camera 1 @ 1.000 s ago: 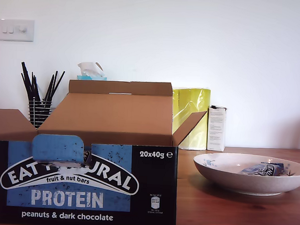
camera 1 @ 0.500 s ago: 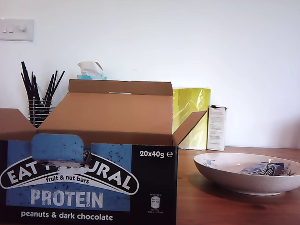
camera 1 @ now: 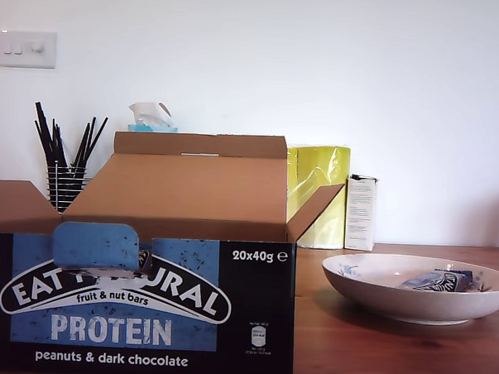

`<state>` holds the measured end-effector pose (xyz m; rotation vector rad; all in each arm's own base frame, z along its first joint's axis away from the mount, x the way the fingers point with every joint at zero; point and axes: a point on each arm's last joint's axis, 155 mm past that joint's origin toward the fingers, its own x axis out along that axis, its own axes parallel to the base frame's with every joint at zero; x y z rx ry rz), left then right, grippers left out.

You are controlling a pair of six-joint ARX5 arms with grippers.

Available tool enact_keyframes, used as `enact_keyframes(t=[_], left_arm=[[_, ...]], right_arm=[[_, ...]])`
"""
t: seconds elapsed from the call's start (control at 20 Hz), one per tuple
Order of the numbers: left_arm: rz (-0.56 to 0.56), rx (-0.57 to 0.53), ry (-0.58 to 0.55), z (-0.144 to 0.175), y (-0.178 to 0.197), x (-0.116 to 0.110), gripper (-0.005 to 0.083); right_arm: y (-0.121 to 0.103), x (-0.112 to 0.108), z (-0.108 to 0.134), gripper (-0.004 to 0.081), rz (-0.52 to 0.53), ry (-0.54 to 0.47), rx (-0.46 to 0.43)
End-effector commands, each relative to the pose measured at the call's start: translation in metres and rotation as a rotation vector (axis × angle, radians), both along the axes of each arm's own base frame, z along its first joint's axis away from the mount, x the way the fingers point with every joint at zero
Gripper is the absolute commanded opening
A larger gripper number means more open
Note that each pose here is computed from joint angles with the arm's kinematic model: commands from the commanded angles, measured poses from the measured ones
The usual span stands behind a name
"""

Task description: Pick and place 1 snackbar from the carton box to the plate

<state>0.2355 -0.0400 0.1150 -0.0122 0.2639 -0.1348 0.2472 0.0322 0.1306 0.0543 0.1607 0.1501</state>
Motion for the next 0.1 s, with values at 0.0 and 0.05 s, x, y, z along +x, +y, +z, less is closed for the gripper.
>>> enact_keyframes(t=[0.0,0.05], left_arm=[[0.001,0.011,0.012,-0.0074,0.0008,-0.0003,-0.0019],[0.001,0.012,0.016,-0.0084,0.0009,-0.0006,-0.0019]], right_arm=[[-0.0002,0.0004,-0.0058,-0.0013,-0.001,0.006,0.0],[-0.0002,0.0004,-0.0058,-0.0013,-0.001,0.006,0.0]])
